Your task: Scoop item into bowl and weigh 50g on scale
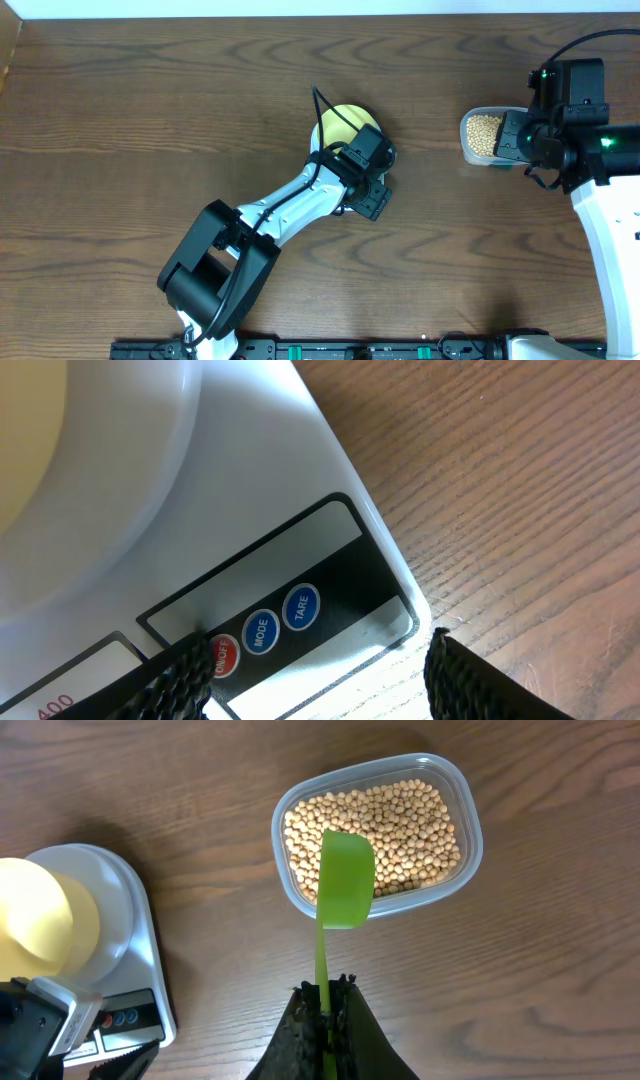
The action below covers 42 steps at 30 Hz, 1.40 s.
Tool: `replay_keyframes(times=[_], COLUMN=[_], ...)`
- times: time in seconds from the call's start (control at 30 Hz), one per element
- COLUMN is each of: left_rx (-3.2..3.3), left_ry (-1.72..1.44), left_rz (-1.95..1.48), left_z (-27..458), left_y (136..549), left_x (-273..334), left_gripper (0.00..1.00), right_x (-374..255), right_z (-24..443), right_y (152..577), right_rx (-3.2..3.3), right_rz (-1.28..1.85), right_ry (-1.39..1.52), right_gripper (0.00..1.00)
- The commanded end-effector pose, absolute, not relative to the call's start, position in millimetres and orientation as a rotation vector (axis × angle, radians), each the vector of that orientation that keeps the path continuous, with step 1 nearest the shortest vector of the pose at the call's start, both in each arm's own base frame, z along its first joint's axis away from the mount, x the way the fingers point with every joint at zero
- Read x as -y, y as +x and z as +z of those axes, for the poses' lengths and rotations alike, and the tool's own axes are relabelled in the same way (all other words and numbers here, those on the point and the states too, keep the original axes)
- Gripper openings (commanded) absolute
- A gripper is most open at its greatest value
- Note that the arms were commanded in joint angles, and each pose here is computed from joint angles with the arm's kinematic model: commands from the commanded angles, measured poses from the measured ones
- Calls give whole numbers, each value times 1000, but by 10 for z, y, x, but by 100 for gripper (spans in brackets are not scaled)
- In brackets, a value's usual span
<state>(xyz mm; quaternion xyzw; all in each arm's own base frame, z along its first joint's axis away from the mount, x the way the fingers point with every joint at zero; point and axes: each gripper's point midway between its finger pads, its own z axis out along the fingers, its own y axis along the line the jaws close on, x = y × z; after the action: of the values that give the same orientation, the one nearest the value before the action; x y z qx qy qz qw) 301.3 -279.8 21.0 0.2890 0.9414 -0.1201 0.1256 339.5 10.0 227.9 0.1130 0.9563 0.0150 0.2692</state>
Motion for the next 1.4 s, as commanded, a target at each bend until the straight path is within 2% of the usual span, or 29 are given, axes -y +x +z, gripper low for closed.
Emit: replay_keyframes(times=[0.0, 0.63, 1.03, 1.2, 1.37], left_rx=[-2809, -2896, -2952, -2911, -2792], left_ry=[841, 889, 887, 838, 771], left_rz=[-318, -337, -252, -212, -227], left_z=[-21, -310, -319, -115, 378], left_y=[2938, 2702, 2620, 2700, 2835], left_x=[2735, 2813, 2662, 2625, 2639], left_gripper=[70, 71, 71, 71, 72], right_x=[-65, -27, -27, -27, -27], right_z=[2424, 2427, 2428, 2428, 2428], right_y=[3415, 3416, 3417, 3417, 3417], right_rx=[-2537, -2532, -2532, -2532, -2531], right_rz=[29, 1, 1, 1, 1], right_ry=[303, 311, 311, 311, 311], right_gripper=[1, 1, 1, 1, 1])
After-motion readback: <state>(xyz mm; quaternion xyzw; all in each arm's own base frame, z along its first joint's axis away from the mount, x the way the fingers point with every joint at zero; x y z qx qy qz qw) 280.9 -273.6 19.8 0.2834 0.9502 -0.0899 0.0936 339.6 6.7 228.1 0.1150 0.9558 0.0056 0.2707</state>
